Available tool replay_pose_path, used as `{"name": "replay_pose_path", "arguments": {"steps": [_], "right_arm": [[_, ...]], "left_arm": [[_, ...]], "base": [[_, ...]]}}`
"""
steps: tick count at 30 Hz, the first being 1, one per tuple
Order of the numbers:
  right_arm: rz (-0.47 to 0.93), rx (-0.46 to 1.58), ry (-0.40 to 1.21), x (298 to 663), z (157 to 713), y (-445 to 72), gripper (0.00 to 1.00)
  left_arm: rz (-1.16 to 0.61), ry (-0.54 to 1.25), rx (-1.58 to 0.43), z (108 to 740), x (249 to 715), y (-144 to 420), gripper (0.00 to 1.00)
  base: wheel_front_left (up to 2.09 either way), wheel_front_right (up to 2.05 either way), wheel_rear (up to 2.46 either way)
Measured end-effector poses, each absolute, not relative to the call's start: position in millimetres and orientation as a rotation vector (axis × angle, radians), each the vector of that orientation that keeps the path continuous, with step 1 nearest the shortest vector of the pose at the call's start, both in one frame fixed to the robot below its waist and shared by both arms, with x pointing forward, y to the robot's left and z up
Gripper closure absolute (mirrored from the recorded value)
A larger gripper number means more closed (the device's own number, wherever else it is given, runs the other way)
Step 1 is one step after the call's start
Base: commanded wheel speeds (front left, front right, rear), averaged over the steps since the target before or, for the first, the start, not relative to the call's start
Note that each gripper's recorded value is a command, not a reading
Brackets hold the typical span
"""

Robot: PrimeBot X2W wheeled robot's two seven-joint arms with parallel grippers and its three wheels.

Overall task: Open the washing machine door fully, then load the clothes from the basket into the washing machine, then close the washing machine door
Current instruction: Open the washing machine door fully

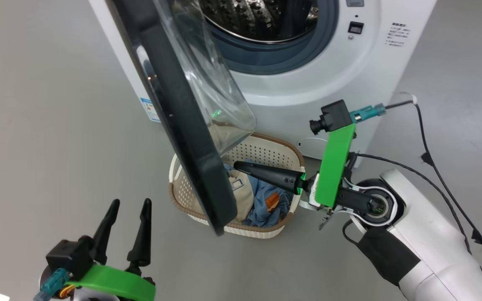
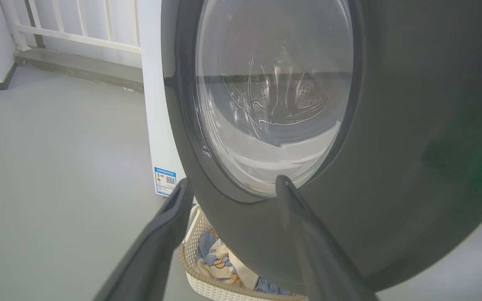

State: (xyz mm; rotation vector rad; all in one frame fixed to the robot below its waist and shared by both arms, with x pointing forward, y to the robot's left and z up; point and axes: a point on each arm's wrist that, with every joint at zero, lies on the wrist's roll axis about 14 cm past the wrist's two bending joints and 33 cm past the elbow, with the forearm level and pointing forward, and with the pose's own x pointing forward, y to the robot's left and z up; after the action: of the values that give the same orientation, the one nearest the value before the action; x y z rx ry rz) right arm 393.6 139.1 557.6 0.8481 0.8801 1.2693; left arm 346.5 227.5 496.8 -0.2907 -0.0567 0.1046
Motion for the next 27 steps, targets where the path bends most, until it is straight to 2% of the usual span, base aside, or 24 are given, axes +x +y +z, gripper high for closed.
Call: {"name": "replay_pose_path", "arguments": {"steps": [1, 2, 9, 27], "right_arm": [[1.253, 0.853, 0.876, 394.9, 555.5, 135.6, 0.09], [1.236, 0.856, 0.871, 396.7, 553.3, 131.8, 0.0], [1.093, 0.868, 0.811, 410.8, 538.1, 94.6, 0.0], [0.741, 0.911, 0.7, 417.1, 492.7, -5.8, 0.0]], "left_arm": [[0.1, -0.055, -0.289, 496.6, 347.0, 226.9, 0.0], [0.096, -0.055, -0.288, 496.5, 347.7, 226.1, 0.0], [0.055, -0.055, -0.275, 498.2, 352.8, 219.7, 0.0], [-0.009, -0.038, -0.266, 494.0, 354.8, 205.9, 0.0]], "base": [[0.0, 0.0, 0.0], [0.0, 0.0, 0.0], [0.0, 0.0, 0.0], [0.0, 0.0, 0.0]]}}
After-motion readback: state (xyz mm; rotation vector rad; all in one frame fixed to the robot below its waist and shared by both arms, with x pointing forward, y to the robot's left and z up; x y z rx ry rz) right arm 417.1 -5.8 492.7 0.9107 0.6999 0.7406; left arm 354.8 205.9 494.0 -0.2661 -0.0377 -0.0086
